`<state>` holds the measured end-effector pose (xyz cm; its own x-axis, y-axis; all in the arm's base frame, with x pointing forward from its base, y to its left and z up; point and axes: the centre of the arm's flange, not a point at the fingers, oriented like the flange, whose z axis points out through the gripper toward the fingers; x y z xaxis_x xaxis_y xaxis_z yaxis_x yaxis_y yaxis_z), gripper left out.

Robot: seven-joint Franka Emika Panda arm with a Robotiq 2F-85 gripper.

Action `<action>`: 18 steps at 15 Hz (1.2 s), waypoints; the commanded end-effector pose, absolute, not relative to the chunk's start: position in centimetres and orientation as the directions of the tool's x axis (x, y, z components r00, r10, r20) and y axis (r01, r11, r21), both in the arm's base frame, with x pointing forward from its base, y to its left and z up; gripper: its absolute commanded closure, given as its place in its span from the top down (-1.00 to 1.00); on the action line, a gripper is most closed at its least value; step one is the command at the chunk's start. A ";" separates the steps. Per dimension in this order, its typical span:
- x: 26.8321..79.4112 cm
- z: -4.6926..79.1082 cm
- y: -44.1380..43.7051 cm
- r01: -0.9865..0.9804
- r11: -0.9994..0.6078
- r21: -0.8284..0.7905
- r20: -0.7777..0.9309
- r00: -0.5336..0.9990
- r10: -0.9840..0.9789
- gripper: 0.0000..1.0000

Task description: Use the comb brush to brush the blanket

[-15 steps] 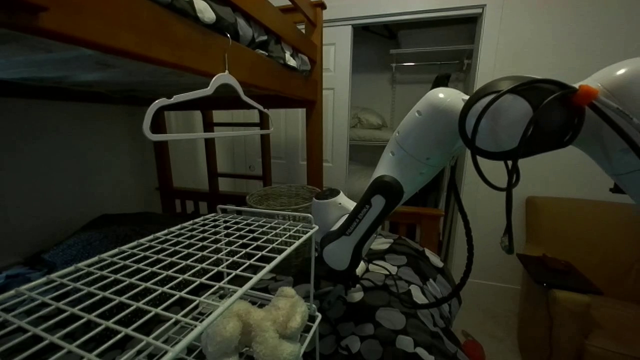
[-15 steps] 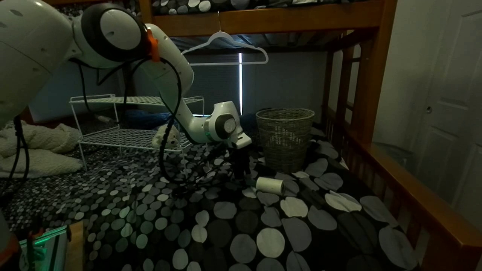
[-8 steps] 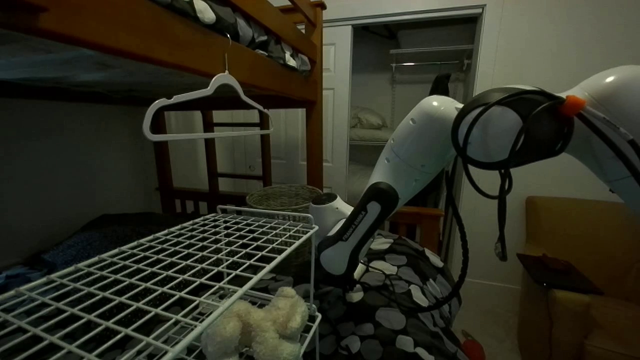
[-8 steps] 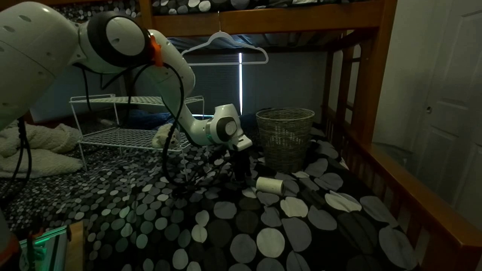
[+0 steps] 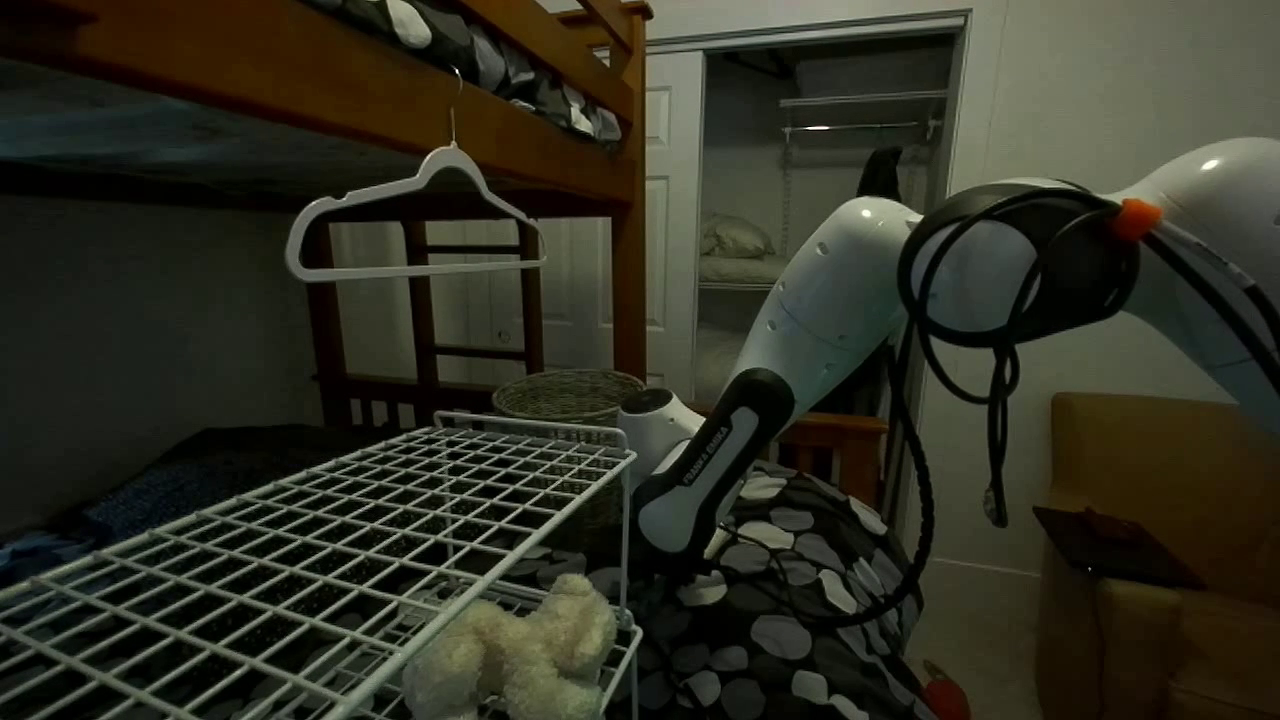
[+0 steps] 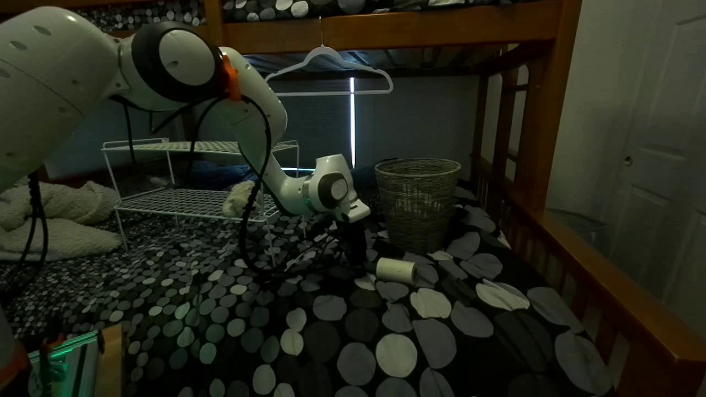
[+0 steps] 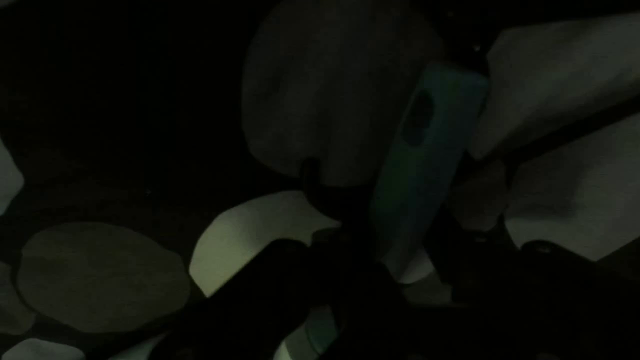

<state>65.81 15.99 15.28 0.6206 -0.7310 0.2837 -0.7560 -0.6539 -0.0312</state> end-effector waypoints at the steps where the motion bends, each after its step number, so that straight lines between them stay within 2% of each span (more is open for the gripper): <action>1: 65.5 16.7 15.9 -0.760 -0.650 -0.009 0.289 0.620 -0.729 -0.87; 2: 65.3 17.3 15.8 -0.761 -0.649 -0.007 0.292 0.619 -0.729 -0.94; 3: 65.2 18.0 15.7 -0.759 -0.651 -0.004 0.301 0.620 -0.724 -0.88; 4: 65.1 18.7 15.5 -0.761 -0.648 0.003 0.300 0.619 -0.726 -0.93; 13: 64.4 24.5 14.1 -0.716 -0.698 -0.010 0.383 0.642 -0.664 -0.89; 18: 63.2 24.2 12.8 -0.576 -0.817 -0.030 0.414 0.737 -0.534 -0.89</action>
